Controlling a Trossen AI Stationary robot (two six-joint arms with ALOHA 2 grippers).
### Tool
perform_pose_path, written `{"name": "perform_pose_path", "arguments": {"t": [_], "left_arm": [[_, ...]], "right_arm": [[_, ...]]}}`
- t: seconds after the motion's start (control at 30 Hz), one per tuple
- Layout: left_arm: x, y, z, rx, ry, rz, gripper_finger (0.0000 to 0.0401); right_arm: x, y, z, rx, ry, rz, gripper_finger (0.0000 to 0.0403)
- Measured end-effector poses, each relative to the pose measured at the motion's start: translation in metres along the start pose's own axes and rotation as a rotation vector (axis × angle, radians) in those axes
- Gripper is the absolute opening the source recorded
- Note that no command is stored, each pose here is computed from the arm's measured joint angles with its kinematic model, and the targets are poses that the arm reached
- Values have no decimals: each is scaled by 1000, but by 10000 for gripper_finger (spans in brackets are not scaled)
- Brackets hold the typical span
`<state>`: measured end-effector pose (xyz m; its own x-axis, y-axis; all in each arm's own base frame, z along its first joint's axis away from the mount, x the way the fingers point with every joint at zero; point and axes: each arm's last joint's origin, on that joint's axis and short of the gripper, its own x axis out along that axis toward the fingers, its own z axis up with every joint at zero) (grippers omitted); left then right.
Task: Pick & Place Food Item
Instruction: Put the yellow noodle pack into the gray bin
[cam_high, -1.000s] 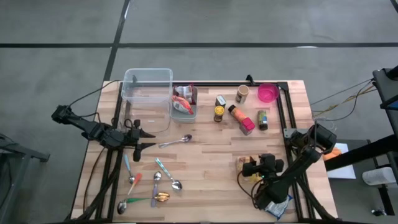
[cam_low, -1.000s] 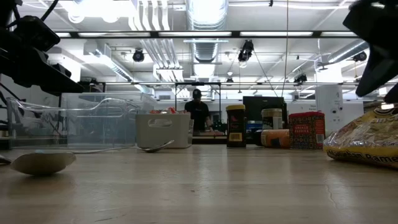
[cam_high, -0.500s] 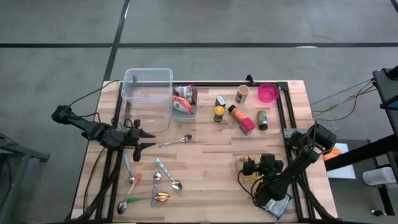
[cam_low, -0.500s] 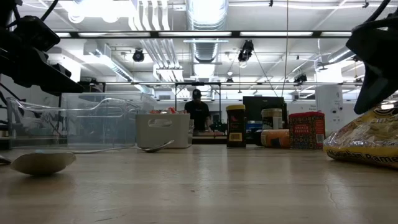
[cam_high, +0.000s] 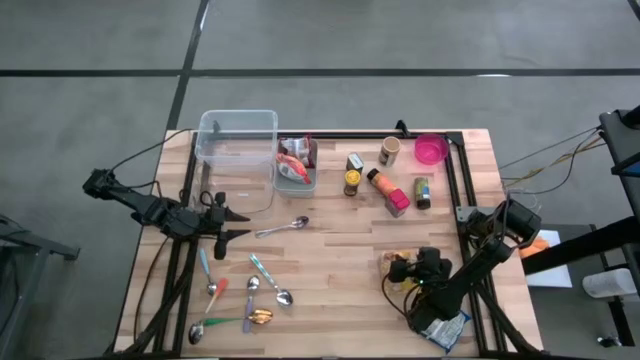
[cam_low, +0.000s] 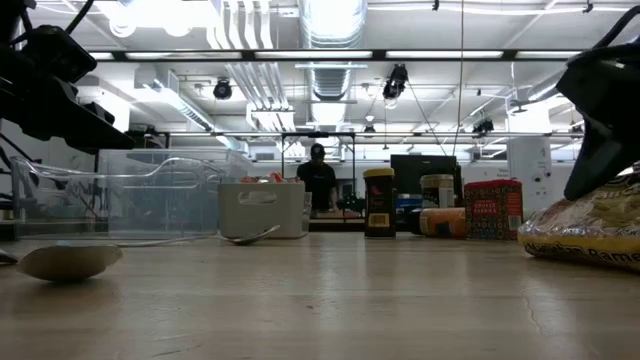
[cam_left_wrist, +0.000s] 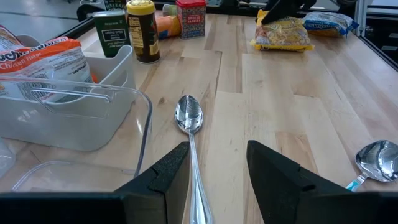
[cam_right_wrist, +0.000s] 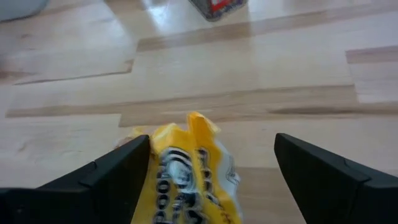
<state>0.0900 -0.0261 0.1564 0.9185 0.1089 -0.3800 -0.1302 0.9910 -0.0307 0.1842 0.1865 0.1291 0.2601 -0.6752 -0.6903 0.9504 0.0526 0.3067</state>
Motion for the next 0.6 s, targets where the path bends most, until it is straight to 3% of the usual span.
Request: {"name": "perform_pose_path", "arguments": {"t": [0.43,0.6], "left_arm": [[0,0,0,0,0,0,164],[0,0,0,0,0,0,164]], "right_arm": [[-1,0,-1,8,3,13,339],[-1,-1,-1,3,3,14,292]]}}
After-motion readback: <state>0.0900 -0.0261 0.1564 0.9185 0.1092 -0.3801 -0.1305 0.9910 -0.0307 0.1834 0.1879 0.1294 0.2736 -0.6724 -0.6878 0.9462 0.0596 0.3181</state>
